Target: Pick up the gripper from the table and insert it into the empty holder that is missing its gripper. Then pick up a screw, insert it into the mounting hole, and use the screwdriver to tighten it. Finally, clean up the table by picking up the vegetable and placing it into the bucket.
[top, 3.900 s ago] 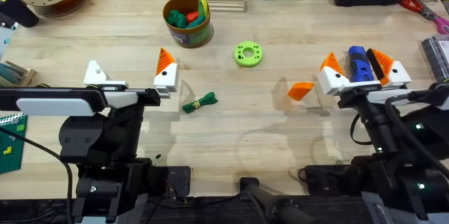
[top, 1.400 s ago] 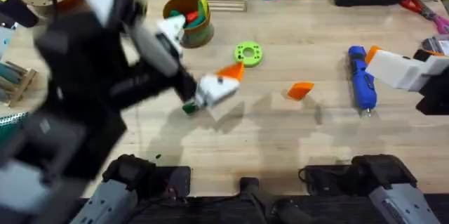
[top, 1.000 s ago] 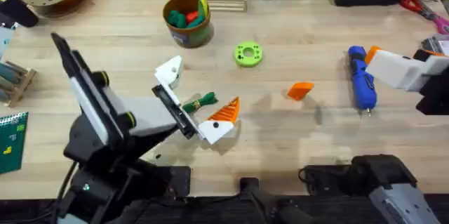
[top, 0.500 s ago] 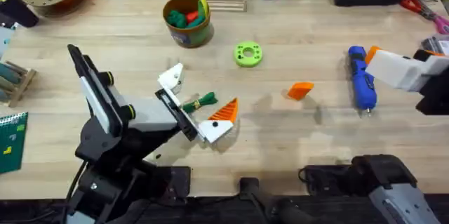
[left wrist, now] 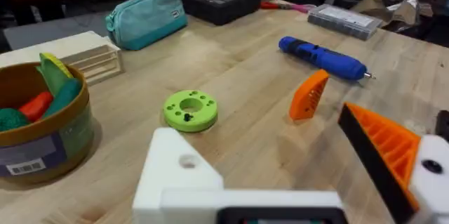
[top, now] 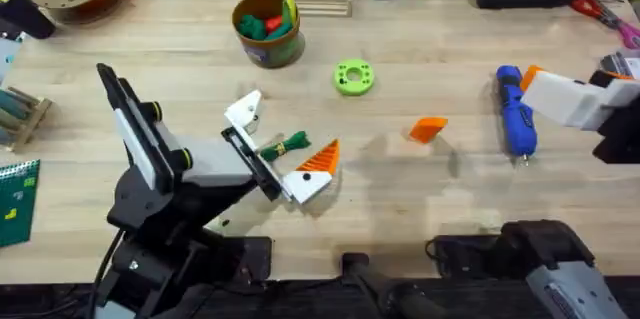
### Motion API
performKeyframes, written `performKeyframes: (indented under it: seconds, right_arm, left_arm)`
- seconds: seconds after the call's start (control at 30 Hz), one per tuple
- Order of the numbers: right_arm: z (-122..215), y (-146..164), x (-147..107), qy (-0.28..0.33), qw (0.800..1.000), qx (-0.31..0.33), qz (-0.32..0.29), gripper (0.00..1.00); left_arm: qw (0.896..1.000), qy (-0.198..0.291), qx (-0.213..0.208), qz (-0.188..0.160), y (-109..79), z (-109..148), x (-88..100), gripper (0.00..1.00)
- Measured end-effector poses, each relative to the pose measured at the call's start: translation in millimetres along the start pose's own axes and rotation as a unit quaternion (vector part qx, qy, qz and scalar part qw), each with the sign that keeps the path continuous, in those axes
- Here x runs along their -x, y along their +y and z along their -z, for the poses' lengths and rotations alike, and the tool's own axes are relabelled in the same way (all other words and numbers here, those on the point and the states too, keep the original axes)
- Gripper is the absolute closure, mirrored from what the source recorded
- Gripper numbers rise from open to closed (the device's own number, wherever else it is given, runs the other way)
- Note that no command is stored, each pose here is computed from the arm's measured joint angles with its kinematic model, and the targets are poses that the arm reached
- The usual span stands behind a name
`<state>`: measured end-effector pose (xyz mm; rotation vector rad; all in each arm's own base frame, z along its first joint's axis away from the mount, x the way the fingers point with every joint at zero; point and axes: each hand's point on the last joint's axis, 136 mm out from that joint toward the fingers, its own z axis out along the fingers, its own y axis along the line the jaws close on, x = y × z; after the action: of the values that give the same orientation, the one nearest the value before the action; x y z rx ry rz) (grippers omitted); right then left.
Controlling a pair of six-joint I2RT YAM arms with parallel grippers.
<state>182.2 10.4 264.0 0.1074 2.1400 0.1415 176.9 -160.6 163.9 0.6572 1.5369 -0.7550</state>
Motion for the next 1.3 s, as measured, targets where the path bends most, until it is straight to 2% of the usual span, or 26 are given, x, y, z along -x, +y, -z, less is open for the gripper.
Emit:
performKeyframes:
  seconds: [0.47, 0.5, 0.57, 0.6, 0.67, 0.77, 1.0, 1.13, 1.3]
  right_arm:
    - [-0.2, 1.8, 1.6, -0.003, 1.0, 0.005, 0.001, 0.105]
    - [-6.0, 12.2, -1.9, 0.016, 0.999, 0.035, 0.024, 0.105]
    - [-18.5, 17.3, -9.6, 0.054, 0.996, 0.052, 0.039, 0.105]
    - [-41.4, 19.5, -34.2, 0.146, 0.985, 0.065, 0.059, 0.105]
    - [-54.9, 21.3, -50.8, 0.205, 0.973, 0.076, 0.08, 0.105]
    - [-71.4, 26.1, -67.7, 0.261, 0.951, 0.1, 0.133, 0.105]
    - [-86.1, 42.0, -90.1, 0.305, 0.894, 0.158, 0.287, 0.105]
    - [-89.2, 45.4, -95.9, 0.314, 0.877, 0.173, 0.321, 0.105]
    - [-97.7, 42.1, -104.8, 0.34, 0.863, 0.174, 0.331, 0.105]
  left_arm:
    - [1.0, 0.0, 0.0, 0.0, 0.0, 0.0, -0.1, 0.013]
    - [1.0, 0.0, 0.0, 0.0, 0.0, 0.0, 0.1, 0.014]
    - [1.0, 0.0, 0.0, 0.0, 0.0, 0.0, 0.1, 0.014]
    - [1.0, 0.0, 0.0, 0.0, 0.0, 0.0, 0.0, 0.014]
    - [1.0, 0.0, 0.0, 0.0, -0.1, 0.0, 0.0, 0.014]
    - [1.0, 0.0, 0.0, 0.0, 0.0, 0.0, 0.1, 0.014]
    - [1.0, 0.0, 0.0, 0.0, 0.0, 0.0, 0.0, 0.014]
    - [1.0, 0.0, 0.0, 0.0, 0.0, 0.0, 0.1, 0.014]
    - [1.0, 0.0, 0.0, 0.0, 0.0, 0.0, 0.0, 0.014]
